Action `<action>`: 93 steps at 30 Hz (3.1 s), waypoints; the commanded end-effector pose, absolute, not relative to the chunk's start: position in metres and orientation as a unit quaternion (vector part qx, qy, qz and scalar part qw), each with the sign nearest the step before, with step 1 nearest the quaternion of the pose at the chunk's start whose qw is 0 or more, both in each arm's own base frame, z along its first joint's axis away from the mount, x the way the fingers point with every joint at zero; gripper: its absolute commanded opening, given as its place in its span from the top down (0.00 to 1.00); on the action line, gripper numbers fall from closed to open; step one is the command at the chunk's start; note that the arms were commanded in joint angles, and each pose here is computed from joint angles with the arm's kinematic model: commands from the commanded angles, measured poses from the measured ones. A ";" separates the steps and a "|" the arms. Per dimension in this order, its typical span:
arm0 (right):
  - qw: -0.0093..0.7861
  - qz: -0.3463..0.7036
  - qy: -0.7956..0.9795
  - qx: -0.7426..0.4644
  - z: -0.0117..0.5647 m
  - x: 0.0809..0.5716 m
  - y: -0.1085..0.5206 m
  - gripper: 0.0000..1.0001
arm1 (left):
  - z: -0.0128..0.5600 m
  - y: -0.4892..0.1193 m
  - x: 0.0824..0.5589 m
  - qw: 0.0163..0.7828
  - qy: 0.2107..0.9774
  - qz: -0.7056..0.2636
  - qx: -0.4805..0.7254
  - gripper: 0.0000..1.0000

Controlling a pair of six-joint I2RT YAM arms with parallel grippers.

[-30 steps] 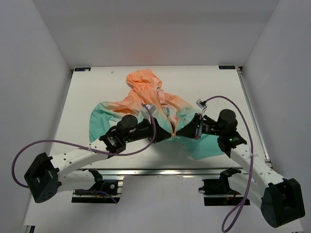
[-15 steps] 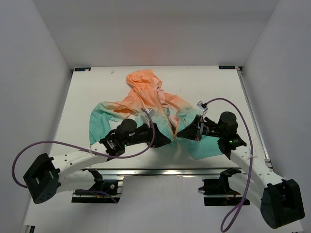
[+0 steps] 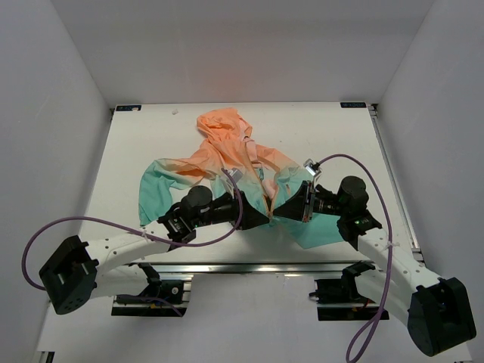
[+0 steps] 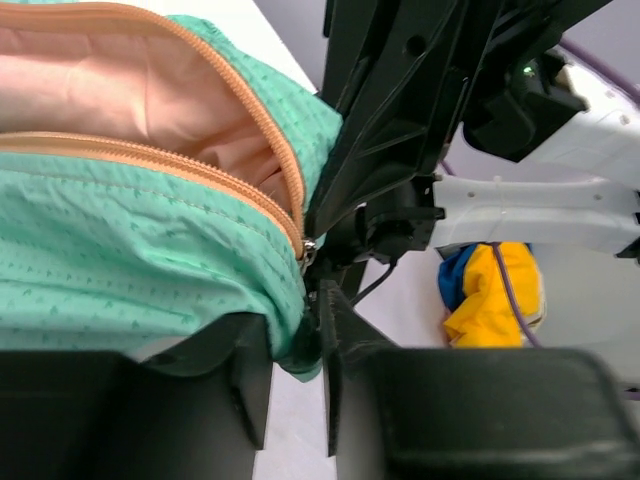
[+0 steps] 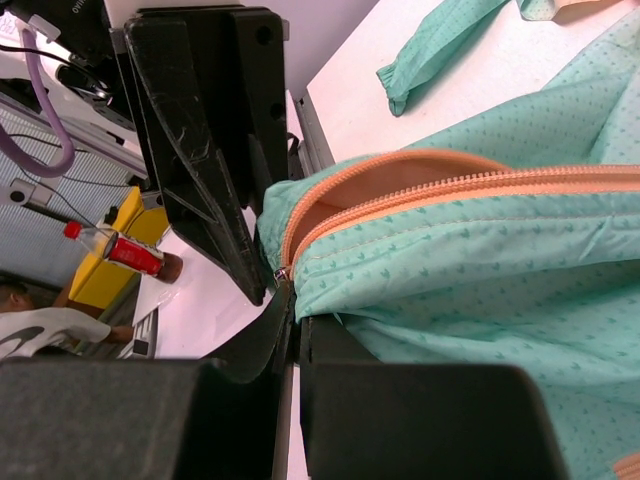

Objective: Zip up the jacket

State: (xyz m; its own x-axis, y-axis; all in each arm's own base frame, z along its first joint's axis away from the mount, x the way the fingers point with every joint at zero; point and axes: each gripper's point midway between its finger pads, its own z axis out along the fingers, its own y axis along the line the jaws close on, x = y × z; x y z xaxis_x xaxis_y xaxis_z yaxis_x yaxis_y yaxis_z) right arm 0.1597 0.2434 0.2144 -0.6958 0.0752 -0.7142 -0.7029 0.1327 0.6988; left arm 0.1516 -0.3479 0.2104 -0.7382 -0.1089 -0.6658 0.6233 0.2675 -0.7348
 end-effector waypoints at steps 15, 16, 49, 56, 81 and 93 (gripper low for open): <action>0.340 0.618 0.665 -0.245 0.230 0.161 0.245 1.00 | 0.213 -0.351 0.146 0.313 0.715 -0.595 0.192 1.00; 0.342 0.618 0.664 -0.243 0.232 0.162 0.246 1.00 | 0.211 -0.351 0.144 0.311 0.715 -0.595 0.195 1.00; 0.362 0.423 0.788 -0.261 0.216 0.171 0.203 0.24 | 0.192 -0.338 0.162 0.267 0.807 -0.520 0.087 1.00; 0.346 0.456 0.764 -0.298 0.229 0.140 0.211 0.18 | 0.198 -0.346 0.164 0.250 0.807 -0.531 0.071 1.00; 0.278 0.519 0.723 -0.361 0.200 0.127 0.265 0.22 | 0.205 -0.351 0.156 0.246 0.787 -0.559 0.090 1.00; 0.332 0.520 0.699 -0.362 0.217 0.143 0.273 0.23 | 0.213 -0.355 0.147 0.239 0.768 -0.583 0.117 1.00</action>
State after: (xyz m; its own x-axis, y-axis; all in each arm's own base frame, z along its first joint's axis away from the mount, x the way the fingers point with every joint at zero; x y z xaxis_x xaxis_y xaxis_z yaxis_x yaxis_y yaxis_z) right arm 0.1353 0.2666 0.1946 -0.6012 -0.2245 -0.7669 -0.7973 0.2331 0.5567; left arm 0.1573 -0.3531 0.1969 -0.8714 -0.1193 -0.4758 0.4072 0.3648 -0.8373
